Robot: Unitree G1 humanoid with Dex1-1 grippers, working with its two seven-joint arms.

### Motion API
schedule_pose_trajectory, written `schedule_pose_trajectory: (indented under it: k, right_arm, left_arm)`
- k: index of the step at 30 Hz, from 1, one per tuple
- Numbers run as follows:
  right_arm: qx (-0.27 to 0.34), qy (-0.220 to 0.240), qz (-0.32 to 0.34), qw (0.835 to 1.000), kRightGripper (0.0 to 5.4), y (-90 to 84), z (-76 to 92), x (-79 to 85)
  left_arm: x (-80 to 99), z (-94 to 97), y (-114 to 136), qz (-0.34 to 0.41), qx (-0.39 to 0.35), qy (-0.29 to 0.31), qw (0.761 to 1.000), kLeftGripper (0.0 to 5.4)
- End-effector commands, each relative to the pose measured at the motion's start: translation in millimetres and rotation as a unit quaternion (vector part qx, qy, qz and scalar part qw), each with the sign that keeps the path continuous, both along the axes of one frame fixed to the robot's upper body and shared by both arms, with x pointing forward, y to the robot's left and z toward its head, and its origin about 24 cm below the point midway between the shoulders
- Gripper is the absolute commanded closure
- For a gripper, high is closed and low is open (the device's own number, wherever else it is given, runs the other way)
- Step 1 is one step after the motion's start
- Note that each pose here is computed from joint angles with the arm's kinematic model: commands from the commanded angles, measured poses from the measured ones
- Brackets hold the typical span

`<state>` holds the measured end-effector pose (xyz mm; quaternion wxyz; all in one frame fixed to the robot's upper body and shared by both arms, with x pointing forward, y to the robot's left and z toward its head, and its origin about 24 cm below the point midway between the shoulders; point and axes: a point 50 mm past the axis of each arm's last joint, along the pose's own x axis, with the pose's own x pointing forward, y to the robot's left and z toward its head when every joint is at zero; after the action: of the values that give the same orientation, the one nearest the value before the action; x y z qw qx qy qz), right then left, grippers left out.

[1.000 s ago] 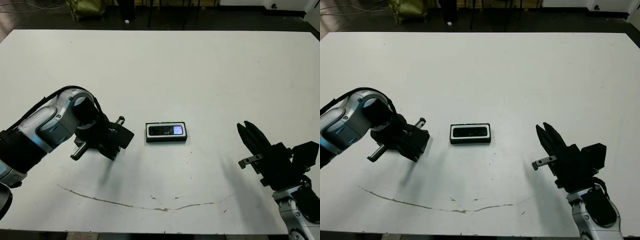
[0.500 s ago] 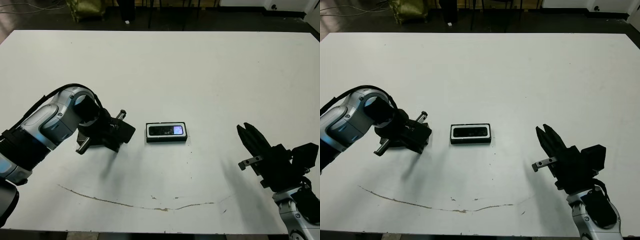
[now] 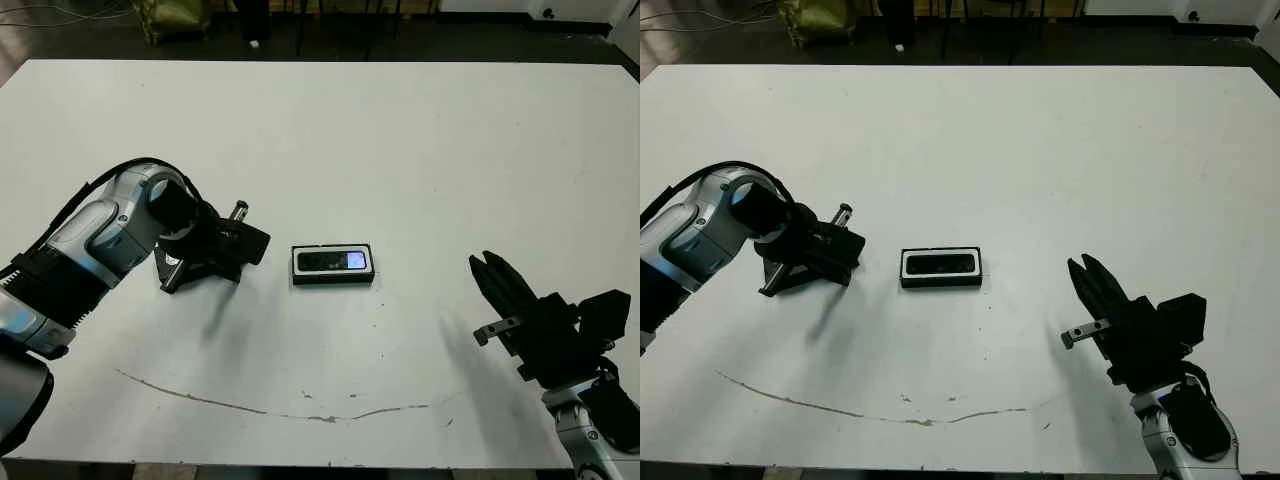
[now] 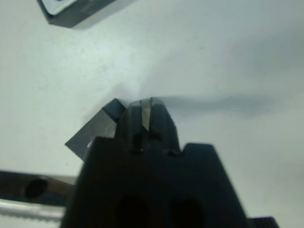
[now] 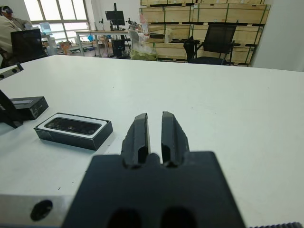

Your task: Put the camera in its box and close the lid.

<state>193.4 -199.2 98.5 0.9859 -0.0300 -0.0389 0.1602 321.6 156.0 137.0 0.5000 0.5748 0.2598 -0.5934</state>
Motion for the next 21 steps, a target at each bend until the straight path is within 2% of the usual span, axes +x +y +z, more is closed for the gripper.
schedule_pose_trajectory:
  k: [1,16,21]
  right_arm:
    - [-0.006,0.02,-0.009,1.0,5.39,-1.5,-4.1,-2.5]
    - [-0.005,0.022,-0.006,1.0,5.39,-0.5,-5.5,-2.4]
    - [-0.003,0.026,-0.004,1.0,5.39,0.8,-5.8,-2.7]
  left_arm:
    - [0.7,-13.5,4.8,0.017,0.011,0.01,1.0,5.4]
    - [7.0,-9.7,7.3,0.051,-0.039,-0.019,0.998,5.4]
    - [3.4,3.8,7.0,0.061,-0.096,-0.019,0.993,5.4]
